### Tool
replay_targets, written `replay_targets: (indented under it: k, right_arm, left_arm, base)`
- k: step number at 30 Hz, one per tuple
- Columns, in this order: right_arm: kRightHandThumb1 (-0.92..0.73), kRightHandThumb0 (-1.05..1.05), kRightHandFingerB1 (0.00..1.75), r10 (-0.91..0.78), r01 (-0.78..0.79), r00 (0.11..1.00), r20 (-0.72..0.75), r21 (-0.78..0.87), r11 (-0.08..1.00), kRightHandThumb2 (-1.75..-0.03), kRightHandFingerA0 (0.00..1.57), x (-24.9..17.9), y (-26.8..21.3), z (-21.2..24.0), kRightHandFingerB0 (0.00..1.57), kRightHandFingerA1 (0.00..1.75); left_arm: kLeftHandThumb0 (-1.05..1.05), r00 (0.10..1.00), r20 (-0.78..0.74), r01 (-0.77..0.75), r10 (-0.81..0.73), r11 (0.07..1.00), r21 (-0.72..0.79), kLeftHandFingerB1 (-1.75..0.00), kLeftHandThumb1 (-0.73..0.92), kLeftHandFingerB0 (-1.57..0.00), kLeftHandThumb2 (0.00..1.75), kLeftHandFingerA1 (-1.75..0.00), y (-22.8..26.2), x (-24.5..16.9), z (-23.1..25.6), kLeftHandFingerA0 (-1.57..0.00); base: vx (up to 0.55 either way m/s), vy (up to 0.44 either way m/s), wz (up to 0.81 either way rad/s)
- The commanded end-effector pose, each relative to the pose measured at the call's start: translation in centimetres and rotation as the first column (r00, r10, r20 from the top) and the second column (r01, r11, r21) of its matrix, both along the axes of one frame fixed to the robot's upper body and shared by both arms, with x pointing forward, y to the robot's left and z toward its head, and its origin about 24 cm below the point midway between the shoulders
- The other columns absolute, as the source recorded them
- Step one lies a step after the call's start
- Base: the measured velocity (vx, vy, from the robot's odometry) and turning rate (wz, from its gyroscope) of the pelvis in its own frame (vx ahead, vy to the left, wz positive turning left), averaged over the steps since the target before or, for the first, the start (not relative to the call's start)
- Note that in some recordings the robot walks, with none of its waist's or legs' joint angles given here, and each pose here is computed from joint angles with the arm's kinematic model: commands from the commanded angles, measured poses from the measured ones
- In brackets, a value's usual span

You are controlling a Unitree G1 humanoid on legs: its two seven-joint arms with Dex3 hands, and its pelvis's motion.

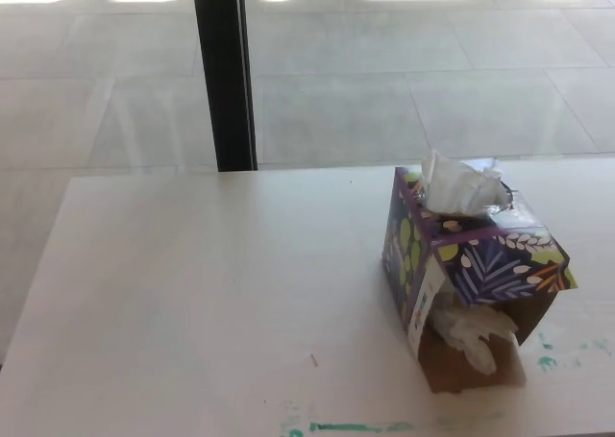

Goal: The robot uses its right hand to pull out a tissue from the tissue box kept in the middle of the desk and put it on the right side

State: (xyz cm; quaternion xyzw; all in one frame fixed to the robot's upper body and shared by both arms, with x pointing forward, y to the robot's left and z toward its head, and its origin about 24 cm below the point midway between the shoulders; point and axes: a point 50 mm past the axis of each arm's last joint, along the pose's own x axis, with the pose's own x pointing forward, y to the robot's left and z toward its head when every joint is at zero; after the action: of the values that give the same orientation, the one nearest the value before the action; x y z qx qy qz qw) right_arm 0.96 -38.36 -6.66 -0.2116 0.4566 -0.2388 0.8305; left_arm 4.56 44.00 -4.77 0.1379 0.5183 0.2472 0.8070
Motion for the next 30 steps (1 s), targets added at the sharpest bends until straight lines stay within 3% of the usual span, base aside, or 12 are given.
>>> replay_targets:
  k: [1,4,6,8,9,11,12,16,17,18,30]
  right_arm:
    - [-0.66,-0.61,0.75,-0.002,0.004,1.000,0.015,-0.120,0.993,-0.60,0.69,0.7,-2.4,2.2,0.47,0.93]
    - [-0.67,-0.62,0.74,-0.103,0.130,0.975,0.197,-0.128,0.983,-0.60,0.65,3.2,-4.9,5.0,0.46,0.97]
    - [-0.69,-0.64,0.70,-0.073,0.116,0.961,0.268,-0.147,0.982,-0.60,0.53,5.3,-5.7,7.1,0.40,0.87]
    - [-0.69,-0.64,0.70,-0.040,0.101,0.949,0.311,-0.181,0.978,-0.60,0.53,6.6,-5.9,8.5,0.40,0.87]
    - [-0.65,-0.69,0.68,-0.036,0.116,0.929,0.368,-0.198,0.973,-0.61,0.72,8.6,-6.5,10.2,0.35,1.06]
    - [-0.68,-0.71,0.72,0.021,0.099,0.915,0.402,-0.275,0.956,-0.61,0.69,10.8,-6.8,12.5,0.33,1.06]
    - [-0.66,-0.73,0.73,0.075,0.083,0.840,0.538,-0.264,0.961,-0.61,0.79,13.4,-6.1,15.7,0.32,1.16]
    - [-0.66,-0.74,0.65,0.182,0.032,0.738,0.650,-0.303,0.953,-0.61,0.72,16.7,-4.4,20.1,0.33,1.16]
    - [-0.66,-0.74,0.65,0.194,0.025,0.718,0.669,-0.304,0.952,-0.61,0.72,17.0,-4.1,20.6,0.33,1.16]
    - [-0.68,-0.75,0.56,0.273,-0.038,0.669,0.691,-0.336,0.941,-0.61,0.61,19.1,-2.5,23.4,0.29,0.96]
    - [-0.68,-0.75,0.56,0.253,-0.028,0.681,0.687,-0.320,0.947,-0.61,0.61,19.0,-2.2,23.7,0.29,0.96]
  left_arm:
    - [-1.05,0.999,0.043,-0.005,0.007,0.999,-0.043,-1.01,0.92,-0.49,0.85,-1.22,-0.1,0.4,0.0,-0.72]
    - [-1.05,0.999,0.045,-0.017,0.020,0.998,-0.052,-1.03,0.92,-0.47,0.85,-1.24,-0.3,0.4,-0.2,-0.67]
    - [-1.05,0.999,0.048,-0.021,0.024,0.998,-0.053,-1.04,0.92,-0.47,0.86,-1.24,-0.4,0.4,-0.3,-0.71]
    - [-1.05,0.999,0.045,-0.026,0.028,0.998,-0.050,-1.04,0.92,-0.47,0.86,-1.24,-0.4,0.3,-0.4,-0.71]
    - [-1.05,0.999,0.043,-0.024,0.026,0.998,-0.050,-1.03,0.92,-0.48,0.86,-1.23,-0.4,0.2,-0.3,-0.74]
    - [-1.05,0.999,0.043,-0.018,0.020,0.999,-0.050,-1.02,0.92,-0.48,0.87,-1.22,-0.4,0.2,-0.3,-0.73]
    - [-1.05,0.999,0.043,-0.008,0.010,0.999,-0.047,-1.00,0.92,-0.48,0.87,-1.20,-0.3,0.1,-0.2,-0.71]
    - [-1.05,0.999,0.049,-0.015,0.018,0.998,-0.058,-1.02,0.92,-0.46,0.86,-1.22,-0.3,0.1,-0.3,-0.66]
    - [-1.05,0.999,0.050,-0.015,0.018,0.998,-0.058,-1.02,0.92,-0.46,0.86,-1.22,-0.3,0.1,-0.3,-0.66]
    - [-1.05,0.999,0.048,-0.017,0.020,0.998,-0.058,-1.01,0.92,-0.44,0.85,-1.23,-0.4,0.1,-0.3,-0.64]
    - [-1.05,0.999,0.049,-0.017,0.020,0.998,-0.058,-1.01,0.92,-0.44,0.85,-1.23,-0.4,0.1,-0.3,-0.64]
  base:
    - [0.00,0.000,0.00]
    - [0.00,0.000,0.00]
    - [0.00,0.000,0.00]
    - [0.00,0.000,0.00]
    - [0.00,0.000,0.00]
    - [0.00,0.000,0.00]
    - [0.00,0.000,0.00]
    - [0.00,0.000,0.00]
    - [0.00,0.000,0.00]
    - [0.00,0.000,0.00]
    - [0.00,0.000,0.00]
